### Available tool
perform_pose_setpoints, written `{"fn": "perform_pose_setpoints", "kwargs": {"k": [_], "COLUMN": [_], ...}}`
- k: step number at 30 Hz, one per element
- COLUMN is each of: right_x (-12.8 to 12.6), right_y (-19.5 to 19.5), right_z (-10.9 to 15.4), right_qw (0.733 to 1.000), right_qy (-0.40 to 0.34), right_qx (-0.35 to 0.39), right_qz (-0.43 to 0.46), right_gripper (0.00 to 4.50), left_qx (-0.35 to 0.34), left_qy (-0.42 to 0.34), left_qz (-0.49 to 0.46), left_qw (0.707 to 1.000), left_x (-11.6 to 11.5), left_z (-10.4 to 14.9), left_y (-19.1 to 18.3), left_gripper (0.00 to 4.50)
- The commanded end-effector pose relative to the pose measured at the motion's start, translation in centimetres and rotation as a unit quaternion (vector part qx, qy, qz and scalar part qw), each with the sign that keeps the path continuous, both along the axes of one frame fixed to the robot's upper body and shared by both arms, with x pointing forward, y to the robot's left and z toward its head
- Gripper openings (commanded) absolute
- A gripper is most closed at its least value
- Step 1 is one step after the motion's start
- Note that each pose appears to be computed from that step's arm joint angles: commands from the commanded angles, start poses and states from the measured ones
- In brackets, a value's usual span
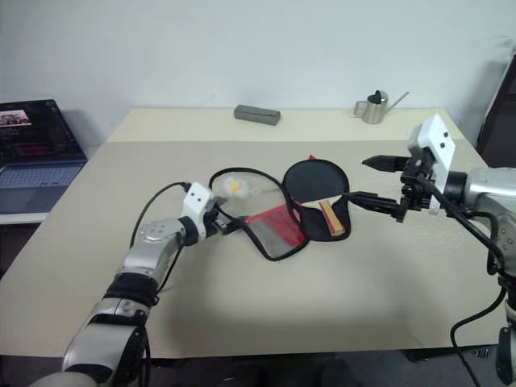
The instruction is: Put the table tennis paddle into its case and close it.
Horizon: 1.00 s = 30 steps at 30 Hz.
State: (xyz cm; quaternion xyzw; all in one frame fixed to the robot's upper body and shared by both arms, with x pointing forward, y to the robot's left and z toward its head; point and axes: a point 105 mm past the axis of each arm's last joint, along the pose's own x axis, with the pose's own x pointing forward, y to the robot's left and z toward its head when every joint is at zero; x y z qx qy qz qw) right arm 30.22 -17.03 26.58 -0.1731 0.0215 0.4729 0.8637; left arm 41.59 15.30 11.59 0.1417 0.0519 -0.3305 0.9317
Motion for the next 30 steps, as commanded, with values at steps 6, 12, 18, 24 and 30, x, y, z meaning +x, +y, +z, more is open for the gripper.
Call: {"fn": "perform_pose_setpoints", "kwargs": {"k": [6,12,18,24,30], "right_x": [-1.2,-1.4,-1.6,-1.5,-0.6], "right_y": [-0.3,-0.3,-0.4,-0.6,-0.5], "right_z": [0.8,0.7,0.5,0.0,-0.9], "right_qw": [1.0,1.0,1.0,0.999,0.997], "right_qy": [-0.026,-0.023,-0.019,-0.011,0.019], "right_qx": [0.004,0.006,0.011,0.022,0.046], "right_qz": [0.0,-0.001,-0.012,-0.036,-0.065], "right_gripper": [4.48,4.48,4.48,4.48,4.48], "left_qx": [-0.038,-0.037,-0.033,-0.028,-0.035], "left_qy": [-0.11,-0.116,-0.095,-0.086,-0.094], "left_qz": [-0.12,-0.165,-0.175,-0.162,-0.149], "left_qw": [0.986,0.979,0.979,0.983,0.984], "left_x": [0.6,0.7,0.8,1.1,1.4], "left_z": [8.0,8.6,6.8,5.6,5.9], "left_y": [-8.0,-11.9,-14.3,-14.9,-14.2], "left_gripper": [4.5,4.5,4.5,4.5,4.5]}}
